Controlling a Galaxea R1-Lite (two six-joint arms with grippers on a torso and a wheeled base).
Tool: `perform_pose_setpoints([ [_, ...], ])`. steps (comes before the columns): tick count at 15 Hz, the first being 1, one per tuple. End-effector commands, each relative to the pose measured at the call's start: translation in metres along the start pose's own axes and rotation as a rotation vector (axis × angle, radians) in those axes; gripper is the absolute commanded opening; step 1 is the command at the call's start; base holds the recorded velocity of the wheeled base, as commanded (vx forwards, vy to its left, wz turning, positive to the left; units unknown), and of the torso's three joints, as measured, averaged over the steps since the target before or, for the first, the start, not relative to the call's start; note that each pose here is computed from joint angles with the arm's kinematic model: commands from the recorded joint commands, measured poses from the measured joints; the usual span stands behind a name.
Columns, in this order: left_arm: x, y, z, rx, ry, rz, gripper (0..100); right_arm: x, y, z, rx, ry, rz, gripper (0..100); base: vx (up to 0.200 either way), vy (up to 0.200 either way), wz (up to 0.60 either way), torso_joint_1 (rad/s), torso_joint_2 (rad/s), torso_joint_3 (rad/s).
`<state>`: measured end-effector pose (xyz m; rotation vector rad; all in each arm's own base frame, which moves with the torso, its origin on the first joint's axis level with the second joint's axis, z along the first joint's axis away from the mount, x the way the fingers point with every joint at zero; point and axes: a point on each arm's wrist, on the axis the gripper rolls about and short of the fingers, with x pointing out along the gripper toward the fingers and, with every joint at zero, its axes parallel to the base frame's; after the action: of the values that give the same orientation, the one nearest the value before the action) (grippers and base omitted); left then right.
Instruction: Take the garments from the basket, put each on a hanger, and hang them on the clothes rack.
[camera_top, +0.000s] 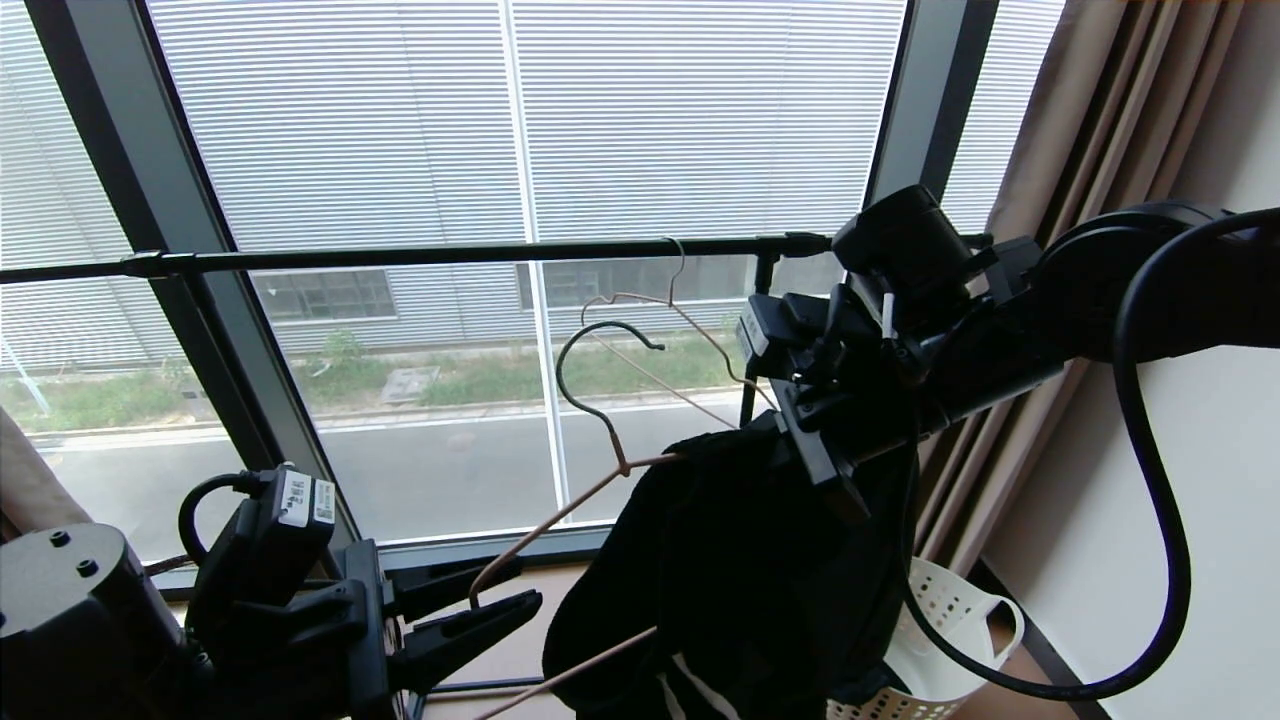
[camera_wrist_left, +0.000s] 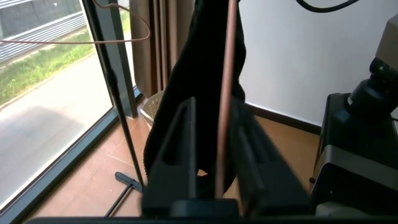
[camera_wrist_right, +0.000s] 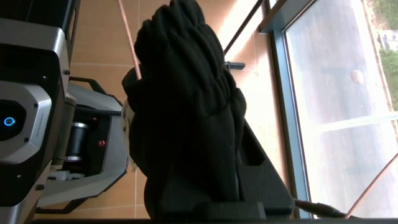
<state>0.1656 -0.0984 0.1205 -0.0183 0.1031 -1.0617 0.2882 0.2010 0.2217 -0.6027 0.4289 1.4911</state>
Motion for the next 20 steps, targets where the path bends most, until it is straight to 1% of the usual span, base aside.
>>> perform_pose_setpoints([
  [1, 0.0, 0.002, -0.003, -0.008, 0.013, 0.011, 100, 0.0, 0.001, -0.001, 0.001, 0.001, 0.001, 0, 0.0, 0.0, 0.0, 0.0, 0.0, 0.0],
  [3, -0.006, 0.008, -0.003, -0.012, 0.011, 0.054, 100, 0.0, 0.003, -0.003, 0.009, 0.002, 0.011, 0, 0.0, 0.0, 0.0, 0.0, 0.0, 0.0],
  [4, -0.011, 0.01, -0.001, -0.007, -0.003, 0.076, 100, 0.0, 0.003, -0.005, 0.018, 0.006, 0.012, 0, 0.0, 0.0, 0.0, 0.0, 0.0, 0.0],
  [5, -0.017, 0.01, 0.006, -0.004, -0.036, 0.097, 100, 0.001, 0.002, -0.007, 0.027, 0.008, 0.011, 0, 0.0, 0.0, 0.0, 0.0, 0.0, 0.0],
  [6, -0.022, 0.011, 0.011, -0.034, -0.064, 0.118, 100, 0.002, 0.0, -0.007, 0.045, 0.011, 0.003, 0, 0.0, 0.0, 0.0, 0.0, 0.0, 0.0],
  [7, -0.025, 0.01, 0.013, -0.068, -0.077, 0.124, 100, 0.002, -0.001, -0.007, 0.065, 0.007, 0.0, 0, 0.0, 0.0, 0.0, 0.0, 0.0, 0.0],
  [8, -0.031, 0.01, 0.015, -0.116, -0.092, 0.142, 100, 0.001, -0.002, -0.006, 0.093, 0.002, -0.008, 0, 0.0, 0.0, 0.0, 0.0, 0.0, 0.0],
  [9, -0.038, 0.012, 0.015, -0.19, -0.107, 0.176, 100, -0.002, -0.003, -0.005, 0.112, -0.006, -0.02, 0, 0.0, 0.0, 0.0, 0.0, 0.0, 0.0],
  [10, -0.042, 0.013, 0.014, -0.226, -0.113, 0.196, 100, -0.006, -0.005, -0.008, 0.123, -0.007, -0.033, 0, 0.0, 0.0, 0.0, 0.0, 0.0, 0.0],
  [13, -0.052, 0.022, 0.007, -0.326, -0.104, 0.272, 100, -0.02, -0.006, -0.007, 0.125, -0.019, -0.07, 0, 0.0, 0.0, 0.0, 0.0, 0.0, 0.0],
  [15, -0.054, 0.027, 0.002, -0.431, -0.098, 0.302, 100, -0.031, -0.008, -0.008, 0.143, -0.028, -0.098, 0, 0.0, 0.0, 0.0, 0.0, 0.0, 0.0],
  [16, -0.052, 0.03, -0.004, -0.506, -0.079, 0.308, 100, -0.035, -0.008, -0.007, 0.169, -0.036, -0.111, 0, 0.0, 0.0, 0.0, 0.0, 0.0, 0.0],
  [17, -0.049, 0.034, -0.014, -0.567, -0.043, 0.317, 100, -0.04, -0.007, -0.004, 0.203, -0.054, -0.125, 0, 0.0, 0.0, 0.0, 0.0, 0.0, 0.0],
  [19, -0.044, 0.039, -0.025, -0.614, 0.007, 0.317, 100, -0.049, -0.003, 0.004, 0.262, -0.092, -0.15, 0, 0.0, 0.0, 0.0, 0.0, 0.0, 0.0],
  [20, -0.042, 0.041, -0.029, -0.63, 0.029, 0.295, 100, -0.053, -0.002, 0.008, 0.293, -0.118, -0.162, 0, 0.0, 0.0, 0.0, 0.0, 0.0, 0.0],
])
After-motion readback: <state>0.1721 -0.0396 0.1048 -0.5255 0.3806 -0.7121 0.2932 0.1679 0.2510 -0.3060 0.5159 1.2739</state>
